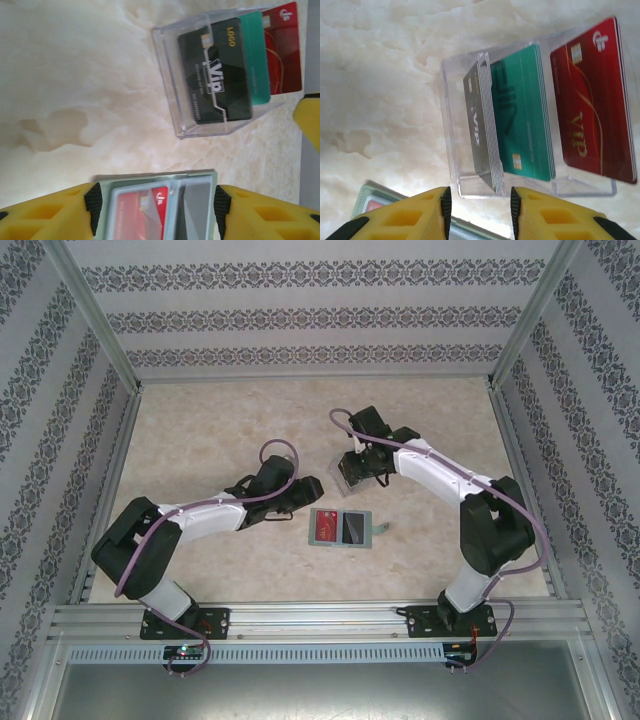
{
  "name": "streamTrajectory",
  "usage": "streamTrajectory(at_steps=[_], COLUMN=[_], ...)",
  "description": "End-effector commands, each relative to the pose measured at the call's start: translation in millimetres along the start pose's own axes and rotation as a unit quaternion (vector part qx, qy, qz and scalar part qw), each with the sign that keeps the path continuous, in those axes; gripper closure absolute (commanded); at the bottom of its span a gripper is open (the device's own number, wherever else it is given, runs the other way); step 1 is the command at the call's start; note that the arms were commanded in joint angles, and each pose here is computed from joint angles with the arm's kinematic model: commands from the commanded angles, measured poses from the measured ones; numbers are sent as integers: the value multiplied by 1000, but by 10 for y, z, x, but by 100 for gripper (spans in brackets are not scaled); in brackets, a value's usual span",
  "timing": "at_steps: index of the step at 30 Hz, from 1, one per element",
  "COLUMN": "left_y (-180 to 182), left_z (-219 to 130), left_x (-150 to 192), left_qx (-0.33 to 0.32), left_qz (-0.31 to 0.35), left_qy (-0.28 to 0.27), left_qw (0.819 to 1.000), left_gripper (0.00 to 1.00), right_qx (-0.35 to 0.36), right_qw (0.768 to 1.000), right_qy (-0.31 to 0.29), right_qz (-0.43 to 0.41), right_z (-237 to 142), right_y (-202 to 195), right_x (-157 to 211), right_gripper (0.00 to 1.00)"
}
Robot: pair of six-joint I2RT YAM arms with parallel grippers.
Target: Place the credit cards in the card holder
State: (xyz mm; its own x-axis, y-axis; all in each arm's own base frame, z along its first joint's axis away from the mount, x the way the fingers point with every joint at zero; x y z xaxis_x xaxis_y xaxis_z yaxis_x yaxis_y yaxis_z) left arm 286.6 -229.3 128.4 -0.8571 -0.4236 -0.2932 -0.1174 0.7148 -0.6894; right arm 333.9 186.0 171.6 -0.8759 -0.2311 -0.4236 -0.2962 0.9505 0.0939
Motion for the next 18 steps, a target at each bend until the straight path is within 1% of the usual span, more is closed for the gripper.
streamTrajectory(at_steps=[1, 6, 9, 14, 18], left_y=[58, 160, 200, 189, 171], left_z=[-91, -137, -167, -175, -164], left_x=[-68, -83, -84, -85, -86], left_qx=[-5, -15, -19, -17, -13], left_qz=[-15, -32, -38, -38, -36], left_qy=[-19, -29, -36, -34, -30], left_qw=[1000, 999, 998, 999, 999], left_gripper=[35, 34, 33, 33, 33], right_qx=[49, 82, 90, 140, 161], right_qw=[997, 992, 990, 983, 978], right_qy=[15, 18, 24, 33, 44], right_qz=[-54, -90, -104, -116, -127], right_z=[13, 101, 172, 305, 440], right_y=[34, 134, 184, 165, 170], right_x=[-57, -149, -187, -221, -196], right_gripper=[62, 61, 61, 63, 63])
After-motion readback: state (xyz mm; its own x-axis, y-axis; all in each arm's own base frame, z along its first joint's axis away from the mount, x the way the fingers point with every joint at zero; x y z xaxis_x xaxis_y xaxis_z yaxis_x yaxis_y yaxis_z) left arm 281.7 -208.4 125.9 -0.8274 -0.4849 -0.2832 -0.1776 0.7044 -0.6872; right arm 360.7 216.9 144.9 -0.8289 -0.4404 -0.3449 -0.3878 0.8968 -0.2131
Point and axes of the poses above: each hand's point on the last joint's axis, 136 mm out from that joint toward the fingers, its own z axis out along the fingers, its own y axis along the line the jaws close on, x = y × z, the point moved 7 cm from there along -z, back along the fingers, and after that the axes turned 2 degrees about -z, right-handed, at the moved point
